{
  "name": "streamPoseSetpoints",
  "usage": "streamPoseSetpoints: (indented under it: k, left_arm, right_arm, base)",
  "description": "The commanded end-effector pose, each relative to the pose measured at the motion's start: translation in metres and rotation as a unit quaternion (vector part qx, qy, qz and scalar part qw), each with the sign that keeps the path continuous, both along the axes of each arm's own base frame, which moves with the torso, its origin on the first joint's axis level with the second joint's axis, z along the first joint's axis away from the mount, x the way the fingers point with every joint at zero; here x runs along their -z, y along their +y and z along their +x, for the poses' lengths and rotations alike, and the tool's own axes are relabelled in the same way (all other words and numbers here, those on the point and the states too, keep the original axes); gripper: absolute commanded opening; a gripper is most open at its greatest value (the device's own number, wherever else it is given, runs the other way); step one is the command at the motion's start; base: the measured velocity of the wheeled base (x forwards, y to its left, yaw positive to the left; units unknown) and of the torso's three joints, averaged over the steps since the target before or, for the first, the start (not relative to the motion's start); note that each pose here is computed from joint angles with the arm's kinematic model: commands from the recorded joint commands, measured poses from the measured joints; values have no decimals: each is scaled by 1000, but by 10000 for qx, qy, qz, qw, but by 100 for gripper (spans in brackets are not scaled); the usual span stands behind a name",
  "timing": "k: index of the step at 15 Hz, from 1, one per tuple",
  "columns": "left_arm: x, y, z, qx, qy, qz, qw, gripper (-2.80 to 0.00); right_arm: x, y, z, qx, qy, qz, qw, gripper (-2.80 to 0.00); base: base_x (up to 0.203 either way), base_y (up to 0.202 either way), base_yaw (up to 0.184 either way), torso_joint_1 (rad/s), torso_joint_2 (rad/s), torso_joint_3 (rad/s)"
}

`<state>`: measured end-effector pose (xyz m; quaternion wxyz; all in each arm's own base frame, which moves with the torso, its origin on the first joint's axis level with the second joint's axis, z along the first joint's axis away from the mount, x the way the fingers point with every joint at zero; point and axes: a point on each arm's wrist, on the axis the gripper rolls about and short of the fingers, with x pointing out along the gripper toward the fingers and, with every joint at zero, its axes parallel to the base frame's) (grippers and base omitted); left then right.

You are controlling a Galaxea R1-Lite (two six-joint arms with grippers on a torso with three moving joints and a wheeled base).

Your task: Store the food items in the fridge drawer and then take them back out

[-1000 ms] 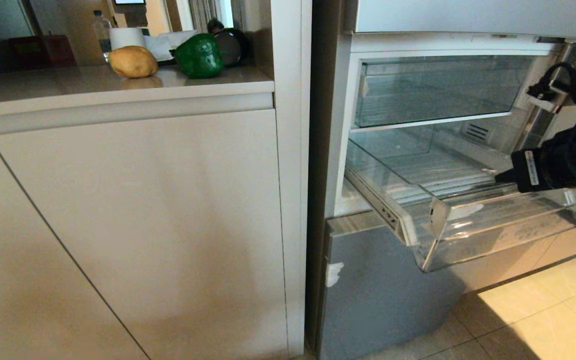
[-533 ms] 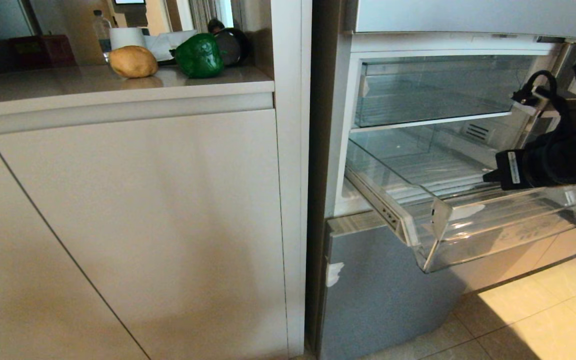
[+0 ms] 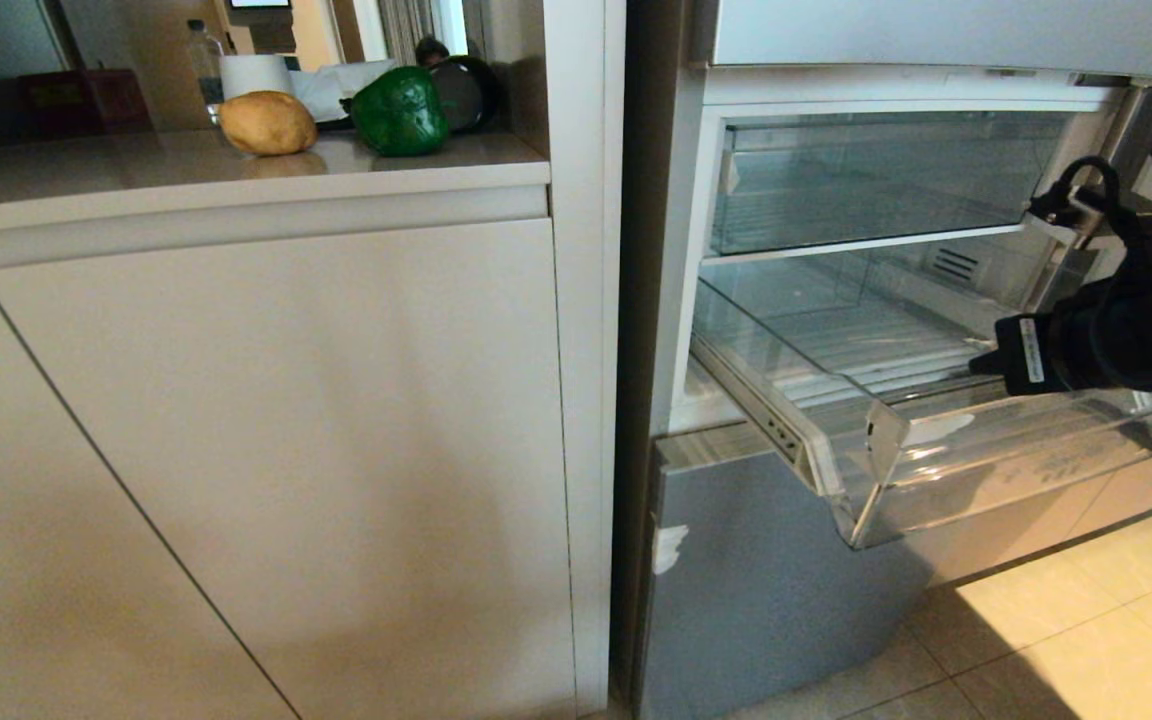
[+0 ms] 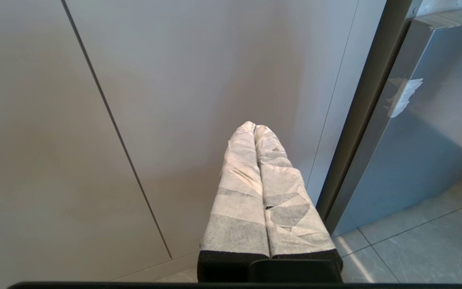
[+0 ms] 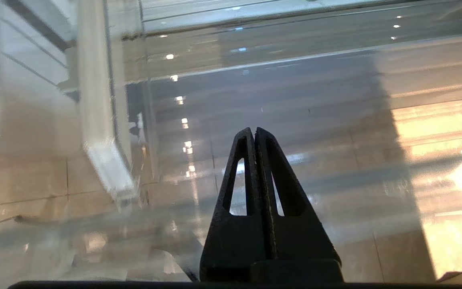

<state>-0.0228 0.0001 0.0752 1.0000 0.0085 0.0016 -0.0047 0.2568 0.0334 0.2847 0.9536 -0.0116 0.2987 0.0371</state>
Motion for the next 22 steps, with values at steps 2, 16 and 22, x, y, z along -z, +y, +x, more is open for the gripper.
streamPoseSetpoints:
  k: [2, 16, 22]
  left_arm:
    - [0, 0, 0, -1, 7, 6, 10000, -280]
    - [0, 0, 0, -1, 7, -1, 10000, -280]
    - [0, 0, 0, -1, 7, 5, 10000, -280]
  right_arm:
    - [-6, -1, -14, -13, -99, 12, 9999, -280]
    - [10, -34, -234, 516, -2755, -4, 9599, -280]
    - [135, -41, -275, 1323, -2262, -819, 9616, -280]
  base:
    - [0, 0, 0, 0, 0, 0]
    - [0, 0, 0, 0, 0, 0]
    - [0, 0, 0, 0, 0, 0]
